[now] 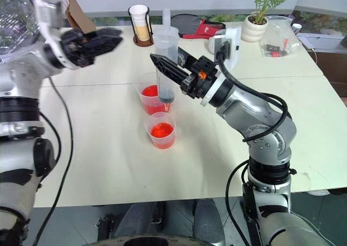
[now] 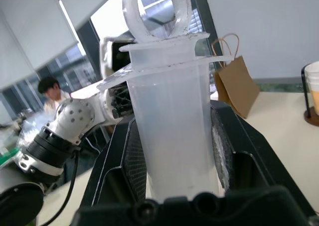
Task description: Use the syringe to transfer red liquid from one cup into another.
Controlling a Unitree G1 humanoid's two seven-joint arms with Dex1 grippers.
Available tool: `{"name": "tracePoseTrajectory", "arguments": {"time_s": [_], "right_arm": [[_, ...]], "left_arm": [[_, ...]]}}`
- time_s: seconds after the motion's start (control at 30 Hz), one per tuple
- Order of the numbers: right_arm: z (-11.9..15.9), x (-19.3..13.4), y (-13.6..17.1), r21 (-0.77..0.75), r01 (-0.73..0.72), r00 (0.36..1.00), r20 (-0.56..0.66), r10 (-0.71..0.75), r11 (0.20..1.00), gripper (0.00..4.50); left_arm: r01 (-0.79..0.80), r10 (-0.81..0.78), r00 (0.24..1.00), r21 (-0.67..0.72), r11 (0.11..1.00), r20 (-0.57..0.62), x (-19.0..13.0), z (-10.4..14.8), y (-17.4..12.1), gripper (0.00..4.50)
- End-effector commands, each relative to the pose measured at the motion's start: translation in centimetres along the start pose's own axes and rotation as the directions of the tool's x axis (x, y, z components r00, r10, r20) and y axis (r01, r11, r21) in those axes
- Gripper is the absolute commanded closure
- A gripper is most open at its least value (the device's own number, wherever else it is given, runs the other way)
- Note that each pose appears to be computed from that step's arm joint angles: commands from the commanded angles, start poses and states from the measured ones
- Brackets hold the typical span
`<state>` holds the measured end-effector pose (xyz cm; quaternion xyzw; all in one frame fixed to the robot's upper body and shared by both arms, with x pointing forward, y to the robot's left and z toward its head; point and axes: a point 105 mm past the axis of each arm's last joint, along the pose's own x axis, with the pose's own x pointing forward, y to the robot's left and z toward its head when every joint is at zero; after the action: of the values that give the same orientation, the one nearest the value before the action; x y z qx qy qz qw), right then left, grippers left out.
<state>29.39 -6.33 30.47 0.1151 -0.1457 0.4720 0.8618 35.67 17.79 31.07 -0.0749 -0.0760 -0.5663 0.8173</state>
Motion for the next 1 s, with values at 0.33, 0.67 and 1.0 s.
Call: {"name": "tracePoseTrajectory", "arguments": {"time_s": [0.33, 0.67, 1.0], "right_arm": [[1.1, -6.5, -13.5, 0.240, 0.611, 0.693, -0.623, -0.363, 0.754, 3.09], [-6.8, -11.3, -15.5, 0.190, 0.831, 0.384, -0.877, -0.290, 0.523, 3.09], [-10.2, -11.1, -15.6, 0.132, 0.856, 0.303, -0.911, -0.278, 0.500, 1.61]], "left_arm": [[0.213, -0.136, 0.926, 0.191, 0.958, -0.351, 1.5, -6.0, -7.8, 1.70], [0.173, -0.104, 0.936, 0.183, 0.968, -0.336, 2.1, -8.1, -7.3, 1.70], [0.155, -0.098, 0.941, 0.153, 0.976, -0.324, 2.3, -8.6, -7.1, 1.61]]}}
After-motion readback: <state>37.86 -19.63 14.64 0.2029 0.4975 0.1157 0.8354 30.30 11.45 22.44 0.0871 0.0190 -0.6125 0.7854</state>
